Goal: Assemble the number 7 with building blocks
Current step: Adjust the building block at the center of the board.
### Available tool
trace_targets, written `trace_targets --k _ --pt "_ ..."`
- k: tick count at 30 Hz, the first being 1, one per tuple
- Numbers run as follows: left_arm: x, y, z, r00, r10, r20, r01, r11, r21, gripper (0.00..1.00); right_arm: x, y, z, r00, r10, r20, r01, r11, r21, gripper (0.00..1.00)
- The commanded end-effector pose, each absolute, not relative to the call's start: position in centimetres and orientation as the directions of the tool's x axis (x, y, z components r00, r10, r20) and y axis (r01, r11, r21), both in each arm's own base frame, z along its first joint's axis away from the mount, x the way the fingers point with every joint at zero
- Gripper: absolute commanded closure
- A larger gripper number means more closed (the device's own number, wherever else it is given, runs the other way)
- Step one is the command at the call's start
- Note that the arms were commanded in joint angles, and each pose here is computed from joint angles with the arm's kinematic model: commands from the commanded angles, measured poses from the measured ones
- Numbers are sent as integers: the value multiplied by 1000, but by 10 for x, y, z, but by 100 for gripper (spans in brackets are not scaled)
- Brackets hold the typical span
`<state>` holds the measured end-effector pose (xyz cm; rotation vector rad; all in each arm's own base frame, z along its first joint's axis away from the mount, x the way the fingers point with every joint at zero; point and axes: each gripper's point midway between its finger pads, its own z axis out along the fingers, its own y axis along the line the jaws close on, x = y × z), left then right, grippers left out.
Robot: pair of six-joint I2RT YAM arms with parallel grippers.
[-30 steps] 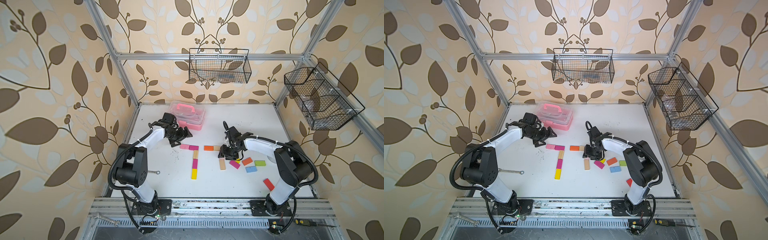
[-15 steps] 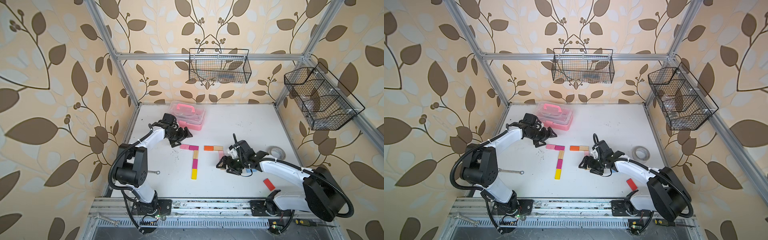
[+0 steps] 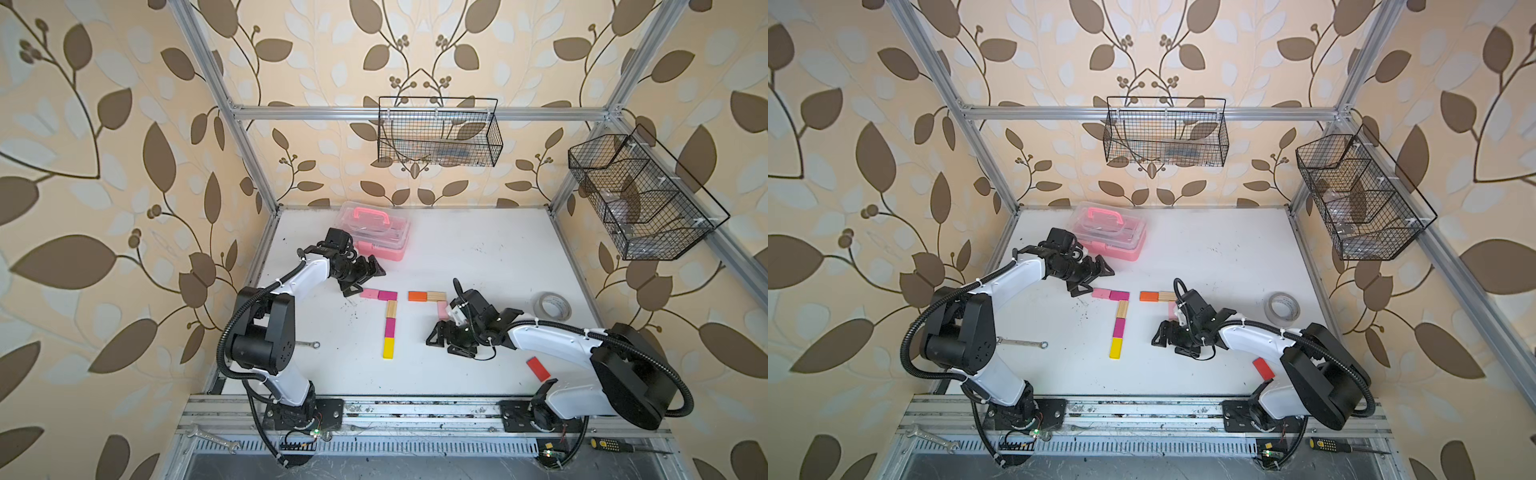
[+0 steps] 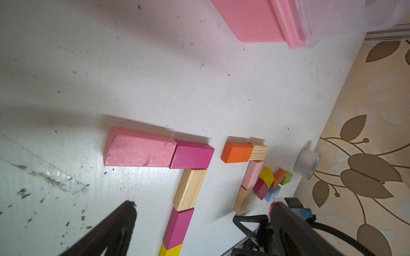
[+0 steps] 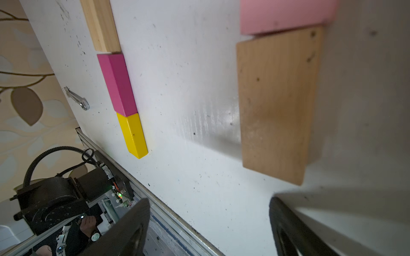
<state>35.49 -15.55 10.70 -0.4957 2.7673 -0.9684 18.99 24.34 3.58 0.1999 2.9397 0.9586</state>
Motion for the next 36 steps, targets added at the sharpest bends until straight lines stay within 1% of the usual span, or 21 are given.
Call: trace_targets --k 1,28,33,36 --pt "355 -156 123 -934 -352 -66 -228 725 -650 3 197 242 31 -990 137 -29 99 833 544 15" --pt "355 -155 123 -935 -351 -61 -233 731 -641 3 206 250 24 -996 91 -18 69 848 525 15" --pt "354 -154 122 -934 -352 -59 -236 732 -639 2 203 258 41 -997 67 -39 34 829 558 15" --pt "354 -154 122 -933 -355 -62 -235 731 -640 3 212 257 71 -992 89 -85 22 807 591 15"
